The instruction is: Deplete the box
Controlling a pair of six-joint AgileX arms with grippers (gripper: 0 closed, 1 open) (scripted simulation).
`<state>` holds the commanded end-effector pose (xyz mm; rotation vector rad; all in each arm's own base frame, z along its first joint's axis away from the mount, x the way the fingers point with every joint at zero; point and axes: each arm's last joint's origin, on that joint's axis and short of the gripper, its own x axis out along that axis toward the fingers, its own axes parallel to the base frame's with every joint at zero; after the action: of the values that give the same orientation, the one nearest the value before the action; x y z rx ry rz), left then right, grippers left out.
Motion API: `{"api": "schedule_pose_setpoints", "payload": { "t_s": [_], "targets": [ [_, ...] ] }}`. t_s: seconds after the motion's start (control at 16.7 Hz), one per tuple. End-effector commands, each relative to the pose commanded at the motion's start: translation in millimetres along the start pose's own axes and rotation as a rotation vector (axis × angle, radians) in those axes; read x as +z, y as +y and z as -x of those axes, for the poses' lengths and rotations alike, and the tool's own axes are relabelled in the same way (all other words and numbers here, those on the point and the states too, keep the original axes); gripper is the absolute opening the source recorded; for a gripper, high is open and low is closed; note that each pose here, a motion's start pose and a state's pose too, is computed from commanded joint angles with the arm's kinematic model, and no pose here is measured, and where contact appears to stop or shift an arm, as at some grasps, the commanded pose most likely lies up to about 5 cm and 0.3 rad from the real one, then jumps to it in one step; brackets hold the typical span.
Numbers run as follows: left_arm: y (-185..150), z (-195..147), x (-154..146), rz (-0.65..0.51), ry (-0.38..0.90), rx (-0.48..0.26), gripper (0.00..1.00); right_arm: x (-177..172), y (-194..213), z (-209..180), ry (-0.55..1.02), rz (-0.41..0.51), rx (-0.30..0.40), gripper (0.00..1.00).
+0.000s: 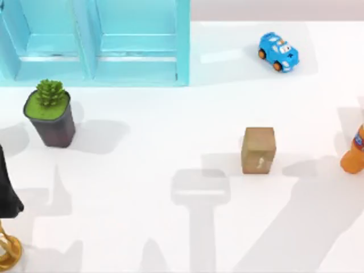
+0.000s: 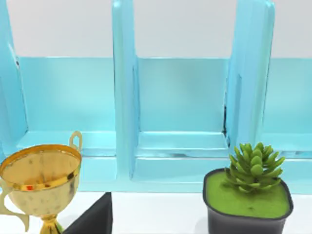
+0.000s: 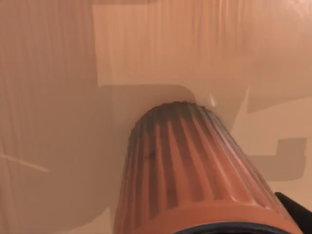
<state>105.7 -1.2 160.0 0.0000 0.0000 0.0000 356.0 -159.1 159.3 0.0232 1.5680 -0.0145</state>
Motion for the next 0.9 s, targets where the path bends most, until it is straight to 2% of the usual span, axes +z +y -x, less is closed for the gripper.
{"api": "schedule_pose_setpoints", "payload": {
  "t_s": [0.3, 0.72, 0.9],
  "targets": [
    [0.0, 0.0, 0.0, 0.000, 0.000, 0.000, 1.00, 0.3, 0.1, 9.4, -0.014, -0.004, -0.008, 0.00],
    [0.0, 0.0, 0.0, 0.000, 0.000, 0.000, 1.00, -14.9, 10.1, 140.0, -0.127, -0.026, -0.077, 0.00],
    [0.0, 0.0, 0.0, 0.000, 0.000, 0.000, 1.00, -15.8, 11.0, 157.3, -0.088, -0.019, -0.054, 0.00]
  ]
}}
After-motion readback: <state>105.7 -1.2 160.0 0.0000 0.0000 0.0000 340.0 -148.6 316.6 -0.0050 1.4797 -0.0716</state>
